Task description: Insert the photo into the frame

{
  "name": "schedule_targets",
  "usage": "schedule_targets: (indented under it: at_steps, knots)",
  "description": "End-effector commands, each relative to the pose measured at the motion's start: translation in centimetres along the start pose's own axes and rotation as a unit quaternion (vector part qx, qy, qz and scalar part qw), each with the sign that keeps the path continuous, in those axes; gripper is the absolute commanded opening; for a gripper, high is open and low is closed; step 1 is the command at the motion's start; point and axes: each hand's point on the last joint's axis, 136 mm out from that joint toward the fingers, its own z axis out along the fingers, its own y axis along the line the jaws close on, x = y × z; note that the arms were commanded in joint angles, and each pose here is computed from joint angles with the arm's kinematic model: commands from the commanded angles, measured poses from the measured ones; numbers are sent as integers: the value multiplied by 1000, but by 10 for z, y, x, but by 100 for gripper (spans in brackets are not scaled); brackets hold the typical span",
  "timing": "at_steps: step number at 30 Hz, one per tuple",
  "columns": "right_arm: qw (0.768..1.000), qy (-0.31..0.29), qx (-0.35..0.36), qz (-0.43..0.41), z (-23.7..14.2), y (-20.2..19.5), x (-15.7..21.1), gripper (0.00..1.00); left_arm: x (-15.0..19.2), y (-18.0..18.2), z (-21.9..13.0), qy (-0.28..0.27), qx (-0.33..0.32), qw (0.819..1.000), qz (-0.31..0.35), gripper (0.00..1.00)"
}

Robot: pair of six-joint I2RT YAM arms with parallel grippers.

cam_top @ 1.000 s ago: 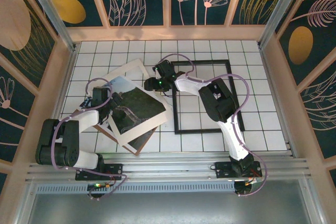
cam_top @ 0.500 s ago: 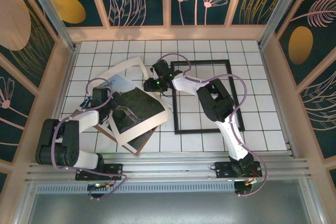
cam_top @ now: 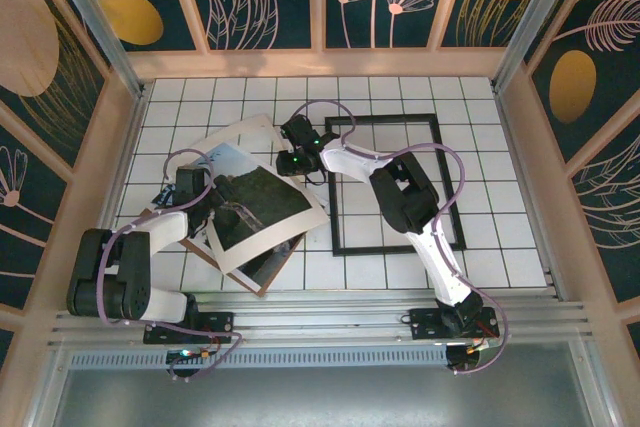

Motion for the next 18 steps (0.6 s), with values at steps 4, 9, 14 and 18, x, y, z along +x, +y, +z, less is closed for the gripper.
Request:
schedule_targets:
  at_steps: [4, 9, 14, 18]
  knots:
    - [1000, 2, 10, -5, 1, -1, -2, 30, -1, 4, -8, -6, -5, 1000, -1, 98]
    - [1000, -2, 6, -3, -3, -1, -8, 29, -11, 8, -14, -27, -21, 999, -2, 98]
    - [1000, 0, 4, 4, -3, -7, -10, 27, -23, 14, -25, -58, -40, 998, -4, 99]
    - [1000, -4, -17, 21, -8, -9, -13, 27, -26, 19, -31, -73, -48, 996, -10, 99]
